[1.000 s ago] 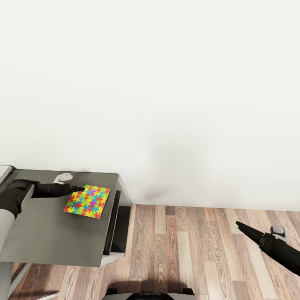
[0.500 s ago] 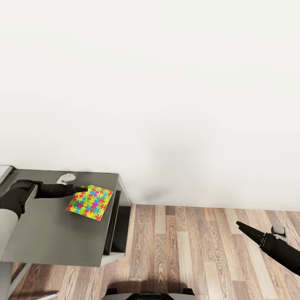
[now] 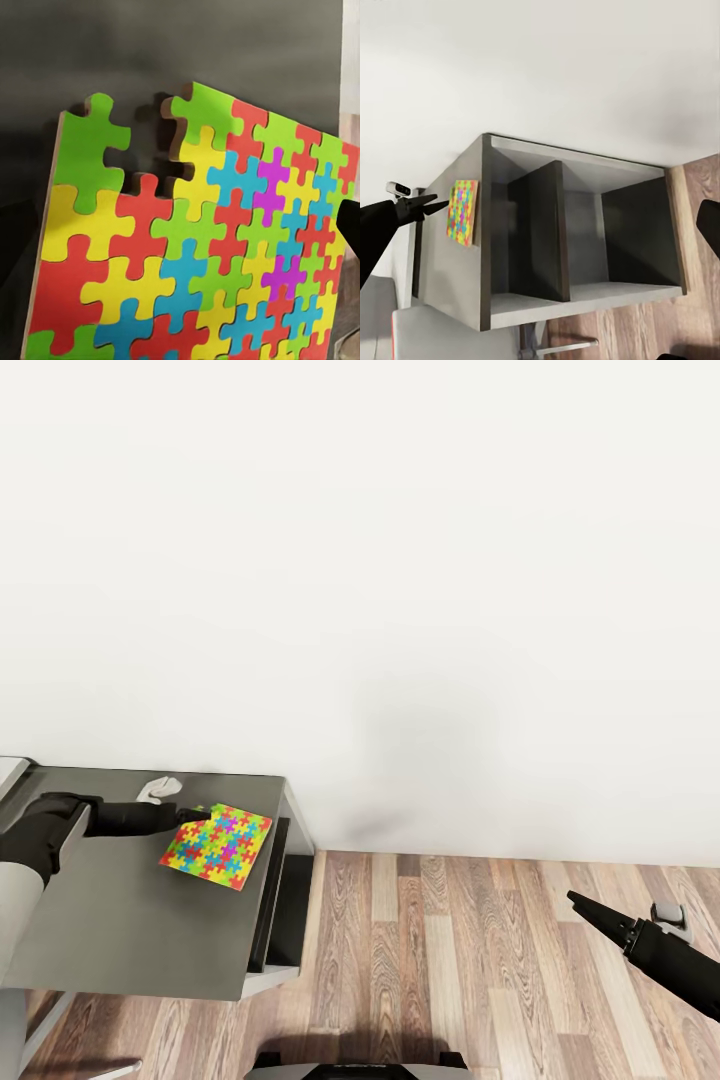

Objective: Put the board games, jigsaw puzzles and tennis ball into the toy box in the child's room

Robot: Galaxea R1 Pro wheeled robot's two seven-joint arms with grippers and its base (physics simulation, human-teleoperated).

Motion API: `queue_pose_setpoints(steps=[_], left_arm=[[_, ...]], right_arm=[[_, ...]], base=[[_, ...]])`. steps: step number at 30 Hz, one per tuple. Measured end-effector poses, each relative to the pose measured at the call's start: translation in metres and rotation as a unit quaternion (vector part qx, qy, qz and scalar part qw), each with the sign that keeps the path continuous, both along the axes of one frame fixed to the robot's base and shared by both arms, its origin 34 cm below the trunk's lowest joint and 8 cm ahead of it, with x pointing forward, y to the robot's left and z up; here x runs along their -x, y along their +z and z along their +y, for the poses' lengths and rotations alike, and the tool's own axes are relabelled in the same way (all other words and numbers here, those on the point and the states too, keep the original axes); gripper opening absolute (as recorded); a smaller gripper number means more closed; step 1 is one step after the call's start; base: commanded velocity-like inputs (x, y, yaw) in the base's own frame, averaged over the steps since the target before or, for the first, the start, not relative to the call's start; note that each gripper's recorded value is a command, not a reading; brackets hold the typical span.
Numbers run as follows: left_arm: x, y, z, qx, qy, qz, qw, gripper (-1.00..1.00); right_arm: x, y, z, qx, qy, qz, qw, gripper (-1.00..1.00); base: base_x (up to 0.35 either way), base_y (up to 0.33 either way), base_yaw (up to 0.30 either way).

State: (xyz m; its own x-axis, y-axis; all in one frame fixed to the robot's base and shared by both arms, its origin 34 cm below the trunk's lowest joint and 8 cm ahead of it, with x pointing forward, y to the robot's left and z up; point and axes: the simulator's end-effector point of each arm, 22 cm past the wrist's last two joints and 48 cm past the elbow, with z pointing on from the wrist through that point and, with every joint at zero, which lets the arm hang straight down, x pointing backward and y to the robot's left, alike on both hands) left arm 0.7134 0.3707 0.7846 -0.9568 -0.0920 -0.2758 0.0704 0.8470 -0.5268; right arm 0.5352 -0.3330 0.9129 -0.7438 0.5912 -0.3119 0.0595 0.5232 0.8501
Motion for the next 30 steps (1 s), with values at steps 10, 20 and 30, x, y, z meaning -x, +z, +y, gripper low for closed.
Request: queue_pose_setpoints(steps=[10, 20, 30], left_arm=[[0.002, 0.008, -0.020, 0.039, -0.013, -0.003, 0.9991, 1.00], [0.002, 0.009, -0.024, 0.047, -0.016, -0.003, 0.9988, 1.00], [0.003, 0.010, -0.031, 0.057, -0.019, -0.003, 0.9982, 1.00]], right_arm=[[0.000, 0.000, 0.000, 0.000, 0.000, 0.000, 1.0000, 1.00], [0.000, 0.000, 0.000, 0.000, 0.000, 0.000, 1.0000, 1.00], [0.000, 0.000, 0.000, 0.000, 0.000, 0.000, 1.0000, 1.00]], base=[[0.000, 0.000, 0.000], [0.000, 0.000, 0.000], [0.000, 0.000, 0.000]])
